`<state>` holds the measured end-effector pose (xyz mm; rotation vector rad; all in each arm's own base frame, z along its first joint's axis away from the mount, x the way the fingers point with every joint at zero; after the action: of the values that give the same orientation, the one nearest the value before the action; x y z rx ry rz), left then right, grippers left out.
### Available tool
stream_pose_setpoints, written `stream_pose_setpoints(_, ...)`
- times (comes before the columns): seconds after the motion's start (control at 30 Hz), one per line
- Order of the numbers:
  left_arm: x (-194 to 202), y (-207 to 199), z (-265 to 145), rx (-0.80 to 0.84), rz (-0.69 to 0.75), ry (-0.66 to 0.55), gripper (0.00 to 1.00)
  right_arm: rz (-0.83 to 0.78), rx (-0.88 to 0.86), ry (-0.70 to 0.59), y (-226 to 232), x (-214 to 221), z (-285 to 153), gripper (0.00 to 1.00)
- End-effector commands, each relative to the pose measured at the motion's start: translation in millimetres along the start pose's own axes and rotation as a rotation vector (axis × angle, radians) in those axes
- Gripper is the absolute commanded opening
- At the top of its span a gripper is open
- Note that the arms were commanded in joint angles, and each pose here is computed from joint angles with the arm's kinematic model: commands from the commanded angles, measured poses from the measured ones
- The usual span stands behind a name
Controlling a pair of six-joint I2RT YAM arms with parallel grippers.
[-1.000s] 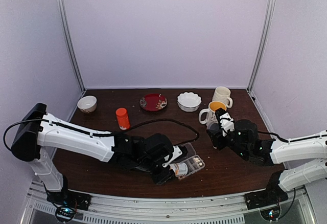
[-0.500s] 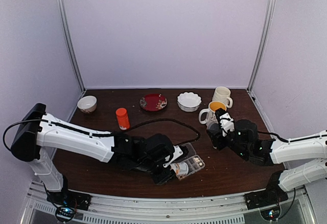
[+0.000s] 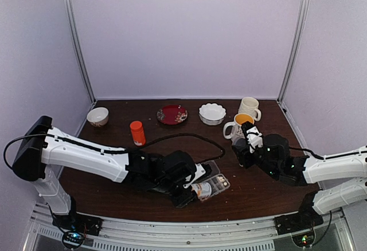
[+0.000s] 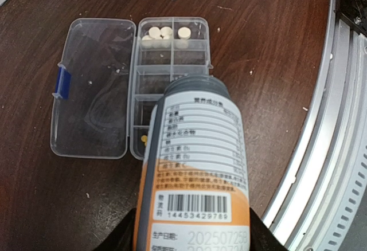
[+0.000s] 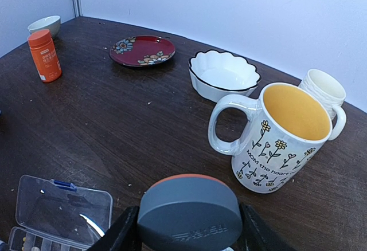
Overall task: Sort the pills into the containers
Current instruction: Pour the pill into the compartment of the pill container.
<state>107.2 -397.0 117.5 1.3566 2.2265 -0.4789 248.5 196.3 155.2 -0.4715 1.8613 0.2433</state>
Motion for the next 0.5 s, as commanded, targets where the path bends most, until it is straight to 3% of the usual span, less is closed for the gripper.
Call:
stream_pose_setpoints(0.0, -11, -2, -5, -0.012, 0.001, -0.023, 0.0, 0.02, -0.001, -0.036, -1, -14, -2, 0.0)
stream_pose_setpoints(0.47, -14, -1, -12, -0.012, -0.006, -0.049, 0.0, 0.02, -0.004, -0.033, -1, -14, 0, 0.0)
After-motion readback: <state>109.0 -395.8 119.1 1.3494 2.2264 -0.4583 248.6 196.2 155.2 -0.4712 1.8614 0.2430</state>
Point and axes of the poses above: each gripper's point midway between its finger pads, its own z axis out along the fingers, its own y axis along the line the jaws close on, x = y × z, the point moved 4 cm from there along -z, back along the fingers, and after that the axes turned 1 degree about z, right-handed, at the moved point
